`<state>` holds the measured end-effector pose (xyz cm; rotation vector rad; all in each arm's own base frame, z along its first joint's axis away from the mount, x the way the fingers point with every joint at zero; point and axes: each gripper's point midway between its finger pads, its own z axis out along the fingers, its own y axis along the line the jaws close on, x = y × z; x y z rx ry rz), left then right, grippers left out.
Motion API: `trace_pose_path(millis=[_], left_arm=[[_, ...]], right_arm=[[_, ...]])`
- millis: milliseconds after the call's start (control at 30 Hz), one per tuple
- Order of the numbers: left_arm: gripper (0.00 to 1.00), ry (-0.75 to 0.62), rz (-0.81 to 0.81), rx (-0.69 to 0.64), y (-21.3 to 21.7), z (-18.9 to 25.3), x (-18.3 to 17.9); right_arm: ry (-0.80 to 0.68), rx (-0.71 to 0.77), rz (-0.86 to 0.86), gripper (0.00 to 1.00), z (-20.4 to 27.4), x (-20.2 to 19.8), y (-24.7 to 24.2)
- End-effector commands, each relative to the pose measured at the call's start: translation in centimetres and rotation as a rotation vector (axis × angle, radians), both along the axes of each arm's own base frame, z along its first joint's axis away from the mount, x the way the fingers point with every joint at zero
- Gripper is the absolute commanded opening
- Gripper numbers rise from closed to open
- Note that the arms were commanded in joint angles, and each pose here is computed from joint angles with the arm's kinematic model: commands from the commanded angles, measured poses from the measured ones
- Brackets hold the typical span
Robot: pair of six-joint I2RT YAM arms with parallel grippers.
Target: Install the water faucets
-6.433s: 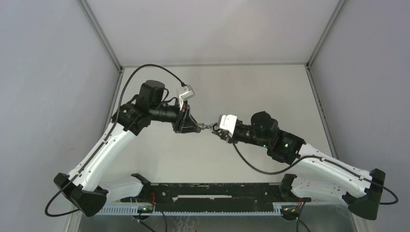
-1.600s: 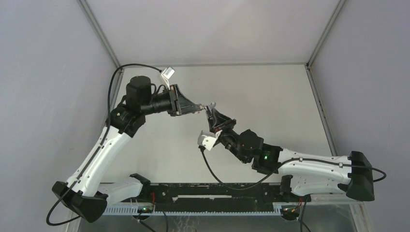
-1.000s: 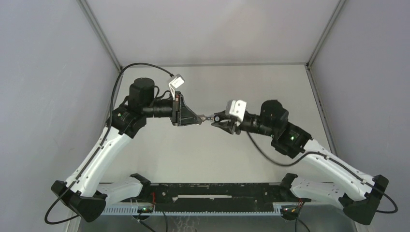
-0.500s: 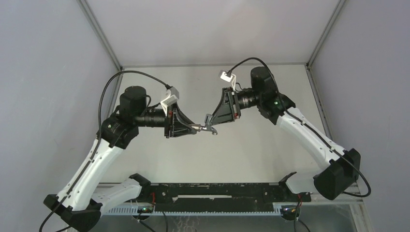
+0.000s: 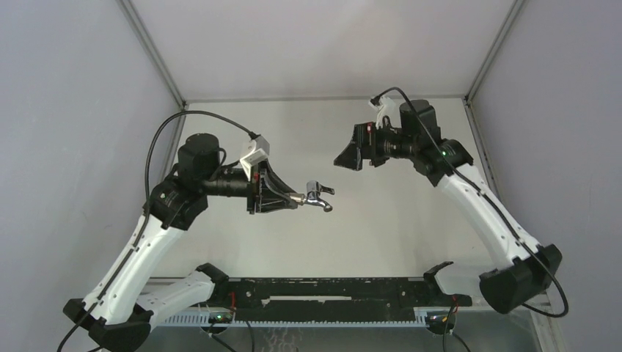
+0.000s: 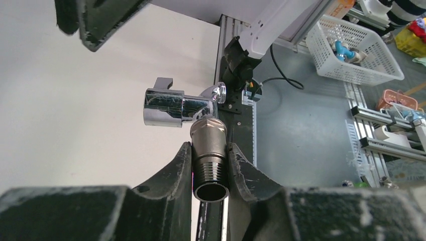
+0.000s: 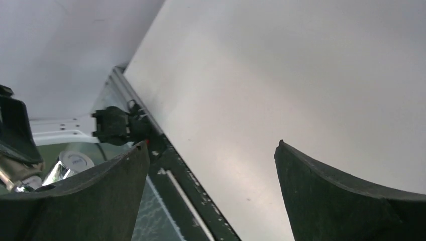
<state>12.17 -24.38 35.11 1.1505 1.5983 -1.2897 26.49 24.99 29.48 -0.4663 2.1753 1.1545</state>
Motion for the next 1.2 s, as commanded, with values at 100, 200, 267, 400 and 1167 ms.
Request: trace_pose_path(millis=[100,200,267,400,1167], left_arm=[[0.0,0.06,0.034,-0.067,-1.3,2.5,1.5],[0.0,0.135,0.071,-0.047,-1.7,1.8,2.7],[0.0,0.165,0.088,-0.037,-1.9,1.4,3.2],[0.0,0.198,0.123,-0.048,-2.0,1.3,4.0],[0.0,0.245,0.09,-0.048,-1.8,0.6,3.5]], right_arm=[[-0.704,-0.195,-0.136,1.0,6.7,-1.6,-2.6],[-0.895,-0.155,-0.144,1.0,8.6,-3.4,-2.9],[-0.975,-0.108,-0.084,1.0,9.7,-5.2,-2.6],[-1.1,-0.047,0.102,0.98,9.5,-8.8,-0.1],[-1.202,-0.242,0.163,0.34,3.8,-6.5,7.0]])
